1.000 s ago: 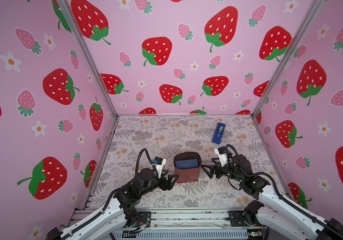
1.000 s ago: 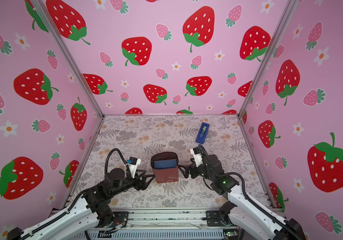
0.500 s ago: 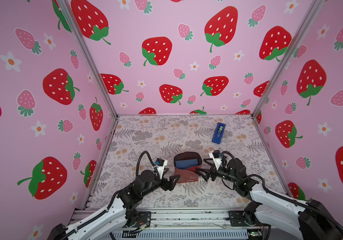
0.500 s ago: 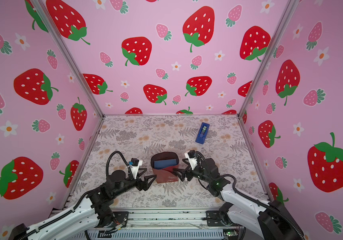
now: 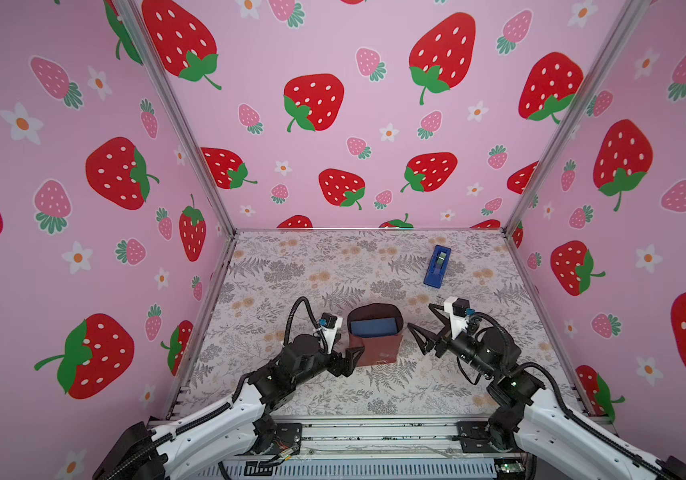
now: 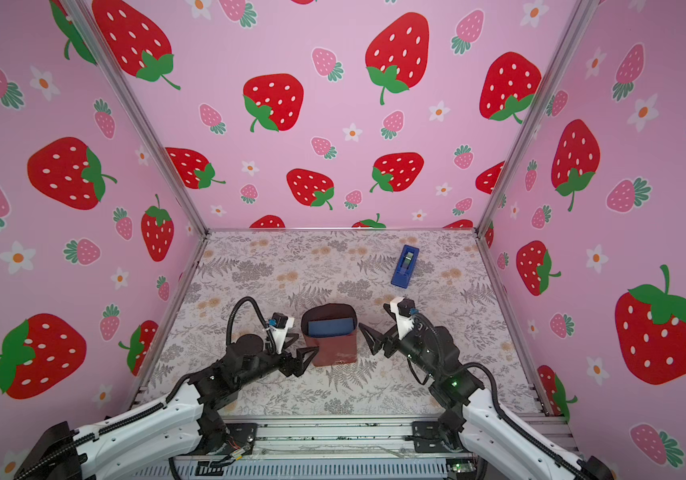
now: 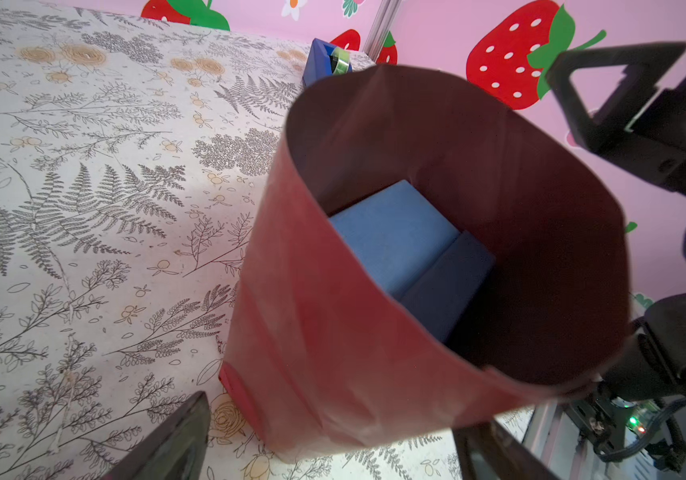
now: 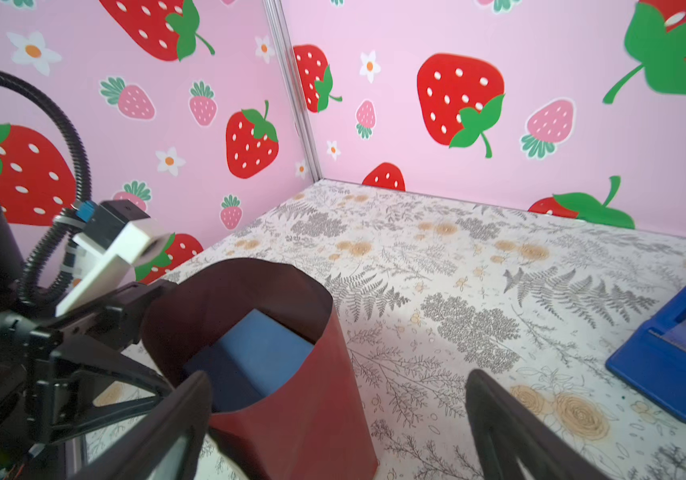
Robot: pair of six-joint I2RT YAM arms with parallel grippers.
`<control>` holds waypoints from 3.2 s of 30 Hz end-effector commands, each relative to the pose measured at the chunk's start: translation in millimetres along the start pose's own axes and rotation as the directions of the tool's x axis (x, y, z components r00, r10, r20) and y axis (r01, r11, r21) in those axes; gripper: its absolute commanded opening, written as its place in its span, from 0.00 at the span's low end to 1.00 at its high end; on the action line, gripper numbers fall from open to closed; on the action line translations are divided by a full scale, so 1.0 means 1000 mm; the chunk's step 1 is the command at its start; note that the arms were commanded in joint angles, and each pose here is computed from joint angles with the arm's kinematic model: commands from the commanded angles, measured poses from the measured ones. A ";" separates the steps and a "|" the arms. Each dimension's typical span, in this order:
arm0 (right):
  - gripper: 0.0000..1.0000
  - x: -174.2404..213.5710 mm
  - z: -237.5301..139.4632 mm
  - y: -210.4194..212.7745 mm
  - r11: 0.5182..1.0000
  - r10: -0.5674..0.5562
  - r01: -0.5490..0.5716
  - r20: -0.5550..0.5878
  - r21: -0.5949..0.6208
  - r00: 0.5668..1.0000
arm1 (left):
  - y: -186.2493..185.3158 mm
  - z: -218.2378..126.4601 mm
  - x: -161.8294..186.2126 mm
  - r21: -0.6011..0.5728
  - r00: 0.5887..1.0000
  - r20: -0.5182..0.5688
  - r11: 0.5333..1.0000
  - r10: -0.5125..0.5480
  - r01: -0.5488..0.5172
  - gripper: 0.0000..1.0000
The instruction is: Wrap the gift box in paper
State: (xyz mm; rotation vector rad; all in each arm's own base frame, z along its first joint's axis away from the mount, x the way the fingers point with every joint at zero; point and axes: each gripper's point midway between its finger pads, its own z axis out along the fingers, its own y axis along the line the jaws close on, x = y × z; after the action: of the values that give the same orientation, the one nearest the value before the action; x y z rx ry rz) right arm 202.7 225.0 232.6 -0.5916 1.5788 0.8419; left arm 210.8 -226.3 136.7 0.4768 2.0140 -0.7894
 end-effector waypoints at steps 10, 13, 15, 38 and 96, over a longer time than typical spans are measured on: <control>0.96 0.046 0.006 0.030 0.976 0.010 -0.022 -0.057 -0.215 0.998 | -0.004 0.005 -0.034 -0.007 0.996 0.082 1.000 0.015 -0.015 0.91; 0.96 0.053 0.016 0.036 0.968 0.002 -0.023 -0.083 -0.249 0.997 | -0.002 0.006 -0.033 -0.012 0.996 0.087 1.000 0.007 -0.006 0.91; 0.96 0.063 0.026 0.038 0.968 -0.007 -0.025 -0.126 -0.251 0.992 | 0.001 0.008 -0.032 -0.023 0.996 0.091 1.000 0.002 0.000 0.91; 0.90 0.081 0.066 0.026 0.987 0.021 -0.058 -0.241 -0.149 0.970 | 0.003 0.014 -0.034 -0.026 0.996 0.089 1.000 -0.014 0.017 0.90; 0.77 0.091 0.074 0.004 0.978 0.196 -0.166 -0.301 0.123 0.933 | 0.025 0.030 -0.030 -0.166 1.000 0.012 0.986 0.013 -0.011 0.73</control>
State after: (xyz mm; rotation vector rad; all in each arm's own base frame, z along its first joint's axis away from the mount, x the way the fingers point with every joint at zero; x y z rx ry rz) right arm 222.6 300.3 143.6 -0.6000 1.9327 0.8903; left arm 250.6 -237.6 141.5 0.4265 2.0244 -0.6808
